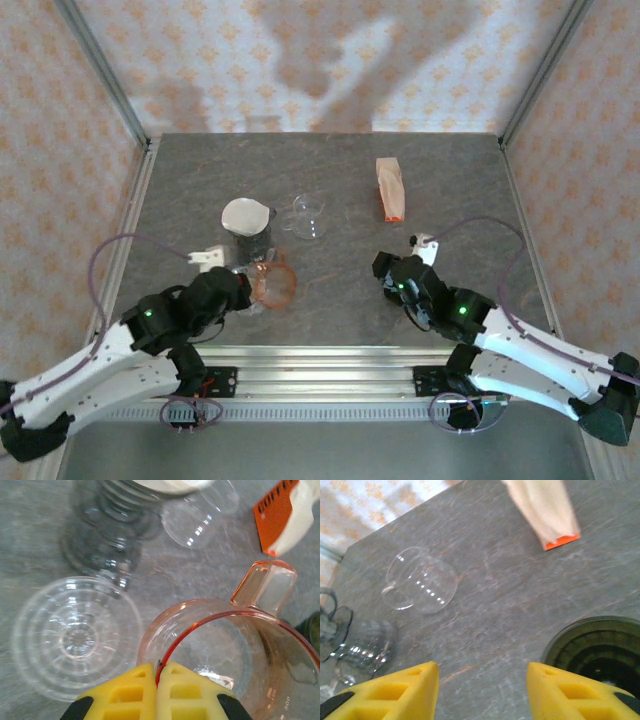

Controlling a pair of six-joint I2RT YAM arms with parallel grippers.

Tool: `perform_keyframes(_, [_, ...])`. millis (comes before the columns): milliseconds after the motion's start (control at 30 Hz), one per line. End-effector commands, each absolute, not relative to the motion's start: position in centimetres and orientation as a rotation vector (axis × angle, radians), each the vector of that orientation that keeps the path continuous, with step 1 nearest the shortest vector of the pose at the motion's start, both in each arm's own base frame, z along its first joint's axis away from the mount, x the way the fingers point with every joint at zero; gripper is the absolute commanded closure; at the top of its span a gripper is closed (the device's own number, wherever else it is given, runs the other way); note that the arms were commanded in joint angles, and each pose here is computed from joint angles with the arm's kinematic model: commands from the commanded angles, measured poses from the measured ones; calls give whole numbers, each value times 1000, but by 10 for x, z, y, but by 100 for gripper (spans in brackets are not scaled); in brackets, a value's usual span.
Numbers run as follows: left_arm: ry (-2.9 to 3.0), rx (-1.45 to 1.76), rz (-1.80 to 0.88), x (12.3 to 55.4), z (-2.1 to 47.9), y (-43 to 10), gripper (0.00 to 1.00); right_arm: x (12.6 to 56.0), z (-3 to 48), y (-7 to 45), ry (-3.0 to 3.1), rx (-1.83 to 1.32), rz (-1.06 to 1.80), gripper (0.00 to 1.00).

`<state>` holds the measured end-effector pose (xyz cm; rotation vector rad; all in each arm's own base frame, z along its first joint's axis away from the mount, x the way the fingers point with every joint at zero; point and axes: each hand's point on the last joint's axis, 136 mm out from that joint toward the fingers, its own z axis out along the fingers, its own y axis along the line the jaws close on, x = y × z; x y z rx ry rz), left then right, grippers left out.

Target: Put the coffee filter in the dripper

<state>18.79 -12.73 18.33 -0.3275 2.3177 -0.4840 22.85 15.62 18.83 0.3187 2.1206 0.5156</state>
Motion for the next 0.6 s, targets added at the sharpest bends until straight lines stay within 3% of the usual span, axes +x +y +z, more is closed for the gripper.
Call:
perform_keyframes(0, [2180,-326,-525,207,213,-159,100,225,184,123,2106,384,370,50])
perform_keyframes(267, [2338,-113,-489,218,171,-234,100,216,175,106,2111,429,357,50])
perform_keyframes(567, [2472,66,-353,224,135,-269,100,209,169,99,2121,445,362,50])
